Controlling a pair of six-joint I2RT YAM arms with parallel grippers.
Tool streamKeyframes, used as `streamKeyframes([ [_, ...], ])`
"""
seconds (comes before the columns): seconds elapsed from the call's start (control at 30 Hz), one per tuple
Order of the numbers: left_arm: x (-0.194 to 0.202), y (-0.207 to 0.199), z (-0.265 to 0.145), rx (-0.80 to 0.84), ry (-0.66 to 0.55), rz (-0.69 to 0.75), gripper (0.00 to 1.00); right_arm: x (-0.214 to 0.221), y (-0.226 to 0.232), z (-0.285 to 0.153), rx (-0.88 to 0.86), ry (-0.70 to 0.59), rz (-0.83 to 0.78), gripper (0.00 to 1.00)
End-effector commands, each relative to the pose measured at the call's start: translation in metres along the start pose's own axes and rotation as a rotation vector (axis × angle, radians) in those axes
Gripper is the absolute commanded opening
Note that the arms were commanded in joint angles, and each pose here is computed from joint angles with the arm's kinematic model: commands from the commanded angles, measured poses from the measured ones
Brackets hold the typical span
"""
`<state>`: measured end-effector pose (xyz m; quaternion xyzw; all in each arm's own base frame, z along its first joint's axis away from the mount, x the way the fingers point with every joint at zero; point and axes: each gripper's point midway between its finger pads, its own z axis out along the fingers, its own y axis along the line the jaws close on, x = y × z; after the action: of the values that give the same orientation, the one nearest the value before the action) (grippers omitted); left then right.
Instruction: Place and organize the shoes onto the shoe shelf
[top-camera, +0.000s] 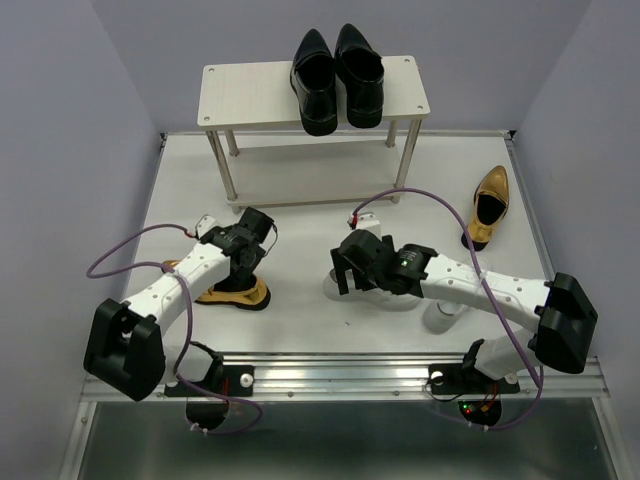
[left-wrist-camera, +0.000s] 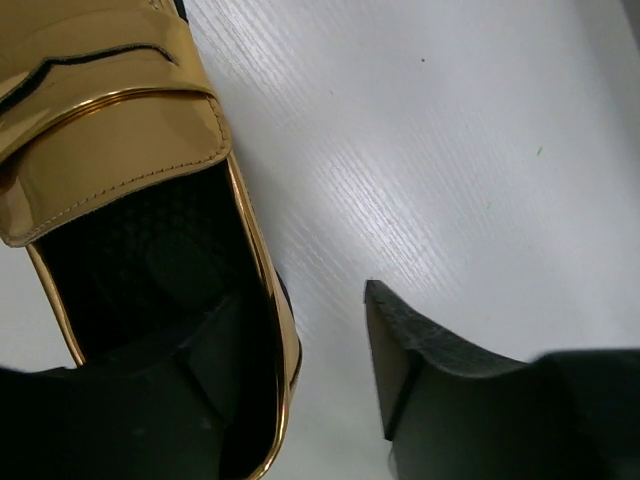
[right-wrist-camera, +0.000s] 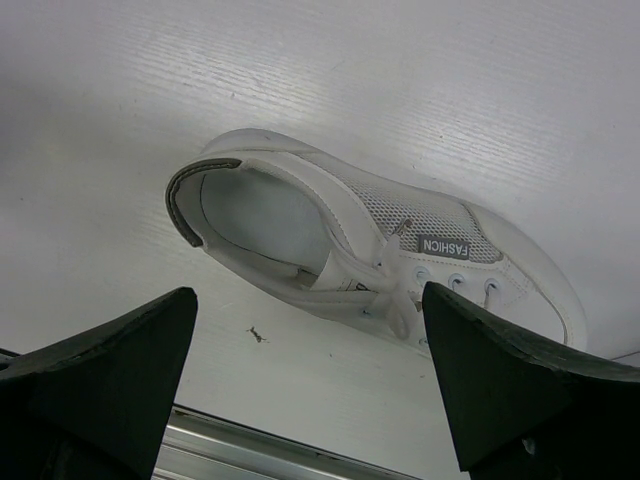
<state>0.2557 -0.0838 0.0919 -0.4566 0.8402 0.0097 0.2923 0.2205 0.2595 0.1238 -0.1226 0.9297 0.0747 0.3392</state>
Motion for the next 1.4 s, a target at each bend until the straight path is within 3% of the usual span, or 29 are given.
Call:
streamKeyframes([
  [0.0,-0.003,0.011,0.009,-0.044,-0.041,-0.041,0.51,-0.022,0.004,-0.009,-0.026,-0.075,0.014,1.00],
  [0.03,-0.002,0.011,0.010,-0.042,-0.037,-0.041,0.44,-0.022,0.004,-0.010,-0.025,-0.079,0.015,1.00],
  [0.07,-0.002,0.010,0.010,-0.031,-0.035,-0.035,0.28,-0.022,0.004,-0.010,-0.025,-0.079,0.013,1.00],
  [0.13,-0.002,0.007,0.008,-0.015,-0.030,-0.015,0.05,-0.022,0.003,-0.009,-0.021,-0.078,0.011,1.00],
  [0.17,-0.004,0.008,0.004,-0.009,-0.033,0.005,0.00,-0.022,0.003,-0.008,-0.019,-0.076,0.009,1.00],
  [0.37,-0.017,-0.006,-0.024,0.102,-0.047,0.167,0.00,-0.023,0.002,-0.007,-0.006,-0.081,0.013,1.00],
  [0.57,0.019,0.003,-0.047,0.163,0.065,0.400,0.00,-0.032,-0.005,-0.007,0.045,-0.120,0.038,1.00],
  [0.73,0.050,-0.011,-0.075,0.320,0.134,0.619,0.00,-0.046,-0.009,-0.014,0.065,-0.173,0.066,1.00],
  [1.0,0.083,-0.031,-0.099,0.465,0.107,0.871,0.00,-0.057,-0.017,-0.024,0.092,-0.220,0.089,1.00],
  [1.17,0.092,-0.053,-0.091,0.494,0.060,0.917,0.00,-0.057,-0.018,-0.026,0.094,-0.220,0.096,1.00],
  [1.23,0.098,-0.056,-0.084,0.469,0.069,0.922,0.07,-0.058,-0.020,-0.029,0.102,-0.221,0.097,1.00],
  [1.27,0.101,-0.054,-0.080,0.447,0.075,0.933,0.24,-0.056,-0.022,-0.030,0.107,-0.219,0.097,1.00],
  [1.33,0.100,-0.053,-0.079,0.426,0.073,0.937,0.44,-0.056,-0.026,-0.032,0.112,-0.227,0.102,1.00],
  [1.37,0.099,-0.054,-0.081,0.423,0.068,0.937,0.62,-0.056,-0.026,-0.033,0.112,-0.231,0.105,1.00],
])
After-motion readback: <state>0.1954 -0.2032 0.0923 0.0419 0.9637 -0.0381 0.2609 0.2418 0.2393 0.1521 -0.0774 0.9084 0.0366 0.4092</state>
